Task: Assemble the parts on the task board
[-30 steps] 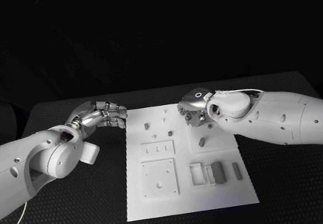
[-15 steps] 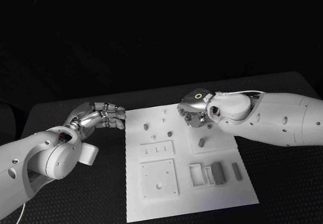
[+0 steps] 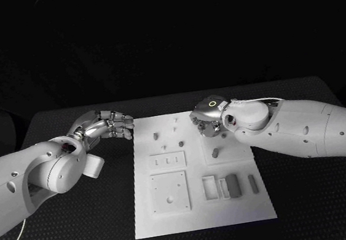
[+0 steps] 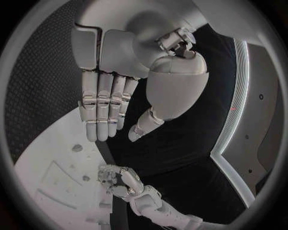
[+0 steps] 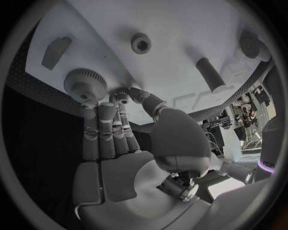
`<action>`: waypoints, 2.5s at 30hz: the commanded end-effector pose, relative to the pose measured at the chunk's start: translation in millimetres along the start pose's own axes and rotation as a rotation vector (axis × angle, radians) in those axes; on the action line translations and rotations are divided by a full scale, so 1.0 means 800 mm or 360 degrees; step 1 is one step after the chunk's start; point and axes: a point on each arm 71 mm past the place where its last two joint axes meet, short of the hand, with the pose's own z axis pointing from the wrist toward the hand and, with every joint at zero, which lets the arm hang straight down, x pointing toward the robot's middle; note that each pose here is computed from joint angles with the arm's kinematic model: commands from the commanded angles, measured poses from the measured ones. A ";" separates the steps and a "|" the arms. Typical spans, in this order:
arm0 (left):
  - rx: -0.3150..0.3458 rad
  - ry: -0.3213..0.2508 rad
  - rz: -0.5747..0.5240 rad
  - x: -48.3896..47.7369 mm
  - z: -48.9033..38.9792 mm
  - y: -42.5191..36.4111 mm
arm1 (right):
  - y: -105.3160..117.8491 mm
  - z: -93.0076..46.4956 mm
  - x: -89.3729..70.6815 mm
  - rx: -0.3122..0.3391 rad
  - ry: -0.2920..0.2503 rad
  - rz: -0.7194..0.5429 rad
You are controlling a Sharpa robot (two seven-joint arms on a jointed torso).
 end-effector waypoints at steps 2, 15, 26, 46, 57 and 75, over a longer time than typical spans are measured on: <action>0.0007 0.0024 -0.0012 0.001 0.000 -0.0016 | -0.002 -0.004 0.014 0.0012 0.0099 -0.0030; 0.0001 0.0016 -0.0013 -0.001 -0.001 -0.0007 | -0.004 -0.007 0.007 0.0018 0.0051 -0.0031; -0.0007 0.0007 -0.0018 -0.004 -0.001 0.0002 | -0.005 -0.009 0.003 0.0019 0.0033 -0.0027; -0.0015 0.0000 -0.0030 -0.006 -0.002 0.0007 | -0.005 -0.009 -0.002 -0.0003 0.0068 -0.0001; -0.0014 0.0000 -0.0029 -0.006 -0.001 0.0005 | -0.001 -0.006 -0.003 -0.0016 0.0074 0.0006; -0.0021 0.0000 -0.0029 -0.006 -0.001 0.0008 | 0.003 -0.003 -0.008 -0.0012 0.0003 0.0009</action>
